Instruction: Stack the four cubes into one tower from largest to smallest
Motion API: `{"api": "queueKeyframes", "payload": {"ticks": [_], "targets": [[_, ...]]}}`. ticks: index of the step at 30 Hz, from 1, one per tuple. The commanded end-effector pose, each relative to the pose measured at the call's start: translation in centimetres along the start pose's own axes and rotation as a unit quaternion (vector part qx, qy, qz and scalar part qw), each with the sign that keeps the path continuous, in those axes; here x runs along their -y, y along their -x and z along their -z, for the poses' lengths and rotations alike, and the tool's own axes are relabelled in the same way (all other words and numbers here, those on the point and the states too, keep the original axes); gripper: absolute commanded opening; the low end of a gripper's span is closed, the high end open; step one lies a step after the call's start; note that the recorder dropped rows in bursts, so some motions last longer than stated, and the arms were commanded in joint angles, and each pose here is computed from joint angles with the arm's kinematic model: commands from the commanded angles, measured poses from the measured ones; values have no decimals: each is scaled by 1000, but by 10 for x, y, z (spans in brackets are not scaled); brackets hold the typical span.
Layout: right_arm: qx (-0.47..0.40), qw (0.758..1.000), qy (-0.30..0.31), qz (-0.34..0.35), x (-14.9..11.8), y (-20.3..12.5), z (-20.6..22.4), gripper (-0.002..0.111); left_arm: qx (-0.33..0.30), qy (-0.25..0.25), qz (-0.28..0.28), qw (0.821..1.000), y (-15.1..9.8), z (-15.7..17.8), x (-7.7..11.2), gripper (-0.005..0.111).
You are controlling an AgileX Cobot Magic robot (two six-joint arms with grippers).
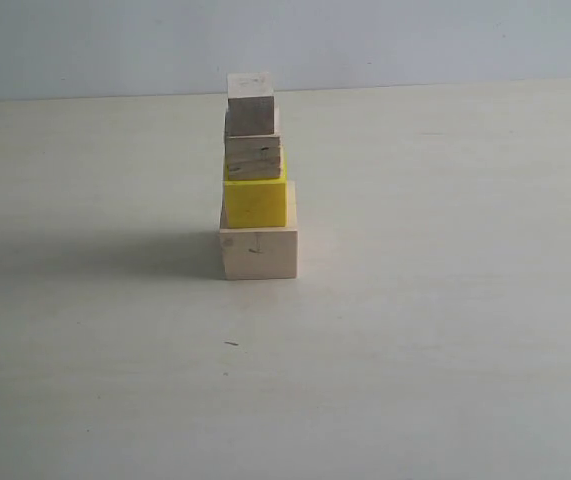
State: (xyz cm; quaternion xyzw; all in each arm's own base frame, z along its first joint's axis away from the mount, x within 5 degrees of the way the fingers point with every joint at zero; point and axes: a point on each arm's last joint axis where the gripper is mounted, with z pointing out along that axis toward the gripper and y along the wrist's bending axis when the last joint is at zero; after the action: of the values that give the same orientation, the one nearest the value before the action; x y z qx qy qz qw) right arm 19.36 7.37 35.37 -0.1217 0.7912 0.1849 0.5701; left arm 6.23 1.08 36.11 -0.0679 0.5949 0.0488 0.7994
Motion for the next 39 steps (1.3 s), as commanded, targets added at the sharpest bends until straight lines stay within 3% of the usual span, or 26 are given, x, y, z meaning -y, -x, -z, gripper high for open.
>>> {"api": "queueKeyframes", "payload": {"ticks": [1,4,9,12,17,24,29,39], "targets": [[-1,1000,-3,2,1,-1,1,0,19,41,14,999,3,10,-7,0],[-1,1000,-3,2,1,-1,1,0,25,39,16,999,2,15,-7,0],[-1,1000,-3,2,1,-1,1,0,11,22,78,997,-21,19,-5,0],[-1,1000,-3,2,1,-1,1,0,-46,-4,68,997,-50,23,-1,0],[-1,1000,-3,2,1,-1,1,0,-145,18,159,976,-92,38,-2,0],[-1,1000,-3,2,1,-1,1,0,-169,11,115,979,-115,49,-2,0],[-1,1000,-3,2,1,-1,1,0,-194,11,114,974,-134,52,-3,0],[-3,1000,-2,2,1,-2,1,0,-230,-52,86,968,-154,56,2,0]]}}
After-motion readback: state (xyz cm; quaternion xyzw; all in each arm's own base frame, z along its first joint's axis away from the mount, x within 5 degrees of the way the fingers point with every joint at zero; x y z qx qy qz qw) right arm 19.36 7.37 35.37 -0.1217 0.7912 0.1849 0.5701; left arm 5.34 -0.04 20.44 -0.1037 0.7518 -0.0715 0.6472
